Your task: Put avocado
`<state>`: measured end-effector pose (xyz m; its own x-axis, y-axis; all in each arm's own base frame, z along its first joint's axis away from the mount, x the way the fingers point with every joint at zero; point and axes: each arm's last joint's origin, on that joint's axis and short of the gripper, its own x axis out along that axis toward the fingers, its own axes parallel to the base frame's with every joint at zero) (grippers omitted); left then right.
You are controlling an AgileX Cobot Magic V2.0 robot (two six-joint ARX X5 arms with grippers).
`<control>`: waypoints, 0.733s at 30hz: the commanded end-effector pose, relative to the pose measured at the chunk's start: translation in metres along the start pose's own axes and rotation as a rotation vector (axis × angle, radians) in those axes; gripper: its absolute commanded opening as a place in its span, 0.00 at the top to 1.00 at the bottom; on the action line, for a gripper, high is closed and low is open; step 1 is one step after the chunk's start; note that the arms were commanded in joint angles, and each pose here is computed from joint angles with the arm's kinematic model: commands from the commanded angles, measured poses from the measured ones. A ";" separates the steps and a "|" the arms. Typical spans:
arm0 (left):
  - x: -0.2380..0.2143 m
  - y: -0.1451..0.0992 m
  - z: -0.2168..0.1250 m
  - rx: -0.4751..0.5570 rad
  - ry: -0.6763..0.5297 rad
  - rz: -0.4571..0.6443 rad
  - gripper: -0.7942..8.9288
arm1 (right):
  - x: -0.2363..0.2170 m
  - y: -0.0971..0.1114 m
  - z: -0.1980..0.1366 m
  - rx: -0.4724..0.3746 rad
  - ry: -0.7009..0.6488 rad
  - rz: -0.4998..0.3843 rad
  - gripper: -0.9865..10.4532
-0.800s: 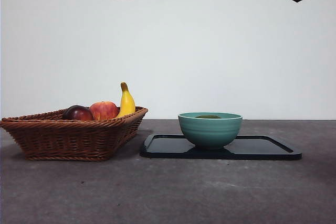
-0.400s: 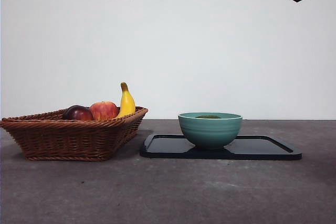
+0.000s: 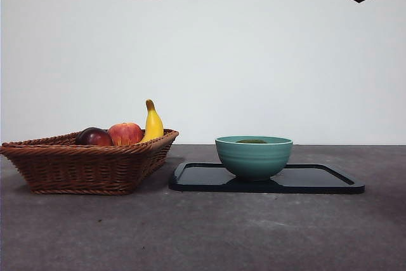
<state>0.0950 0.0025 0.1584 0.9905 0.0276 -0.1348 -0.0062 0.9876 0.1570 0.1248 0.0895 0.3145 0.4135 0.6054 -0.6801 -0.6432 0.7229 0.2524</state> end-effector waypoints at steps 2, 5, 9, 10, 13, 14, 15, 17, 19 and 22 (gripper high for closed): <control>0.002 -0.001 -0.009 -0.023 0.045 -0.003 0.91 | -0.001 0.001 0.003 0.000 -0.012 0.008 0.91; 0.002 -0.001 -0.009 -0.022 0.045 -0.003 0.91 | -0.001 0.001 0.003 0.000 -0.012 0.008 0.91; 0.002 -0.001 -0.009 -0.022 0.045 -0.003 0.91 | -0.001 0.001 0.003 0.000 -0.012 0.008 0.91; 0.002 -0.001 -0.009 -0.022 0.045 -0.003 0.91 | -0.001 0.001 0.003 0.000 -0.012 0.008 0.91; 0.002 -0.001 -0.009 -0.022 0.044 -0.003 0.91 | -0.001 0.001 0.003 0.000 -0.012 0.008 0.91; 0.002 -0.001 -0.009 -0.022 0.044 -0.003 0.91 | -0.001 0.001 0.003 0.000 -0.012 0.008 0.91; 0.002 -0.001 -0.009 -0.022 0.044 -0.003 0.91 | -0.001 0.001 0.003 0.000 -0.012 0.008 0.91; 0.002 -0.001 -0.009 -0.022 0.044 -0.003 0.91 | -0.001 0.001 0.003 0.000 -0.012 0.008 0.91; 0.002 -0.001 -0.009 -0.022 0.044 -0.003 0.91 | -0.001 0.001 0.003 0.001 -0.012 0.008 0.91; 0.002 -0.001 -0.009 -0.022 0.044 -0.003 0.91 | -0.001 0.001 0.003 0.000 -0.012 0.008 0.91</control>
<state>0.0948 0.0025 0.1565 0.9875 0.0279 -0.1552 -0.0059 0.9900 0.1406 0.1248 0.0895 0.3145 0.4140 0.6053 -0.6799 -0.6431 0.7231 0.2521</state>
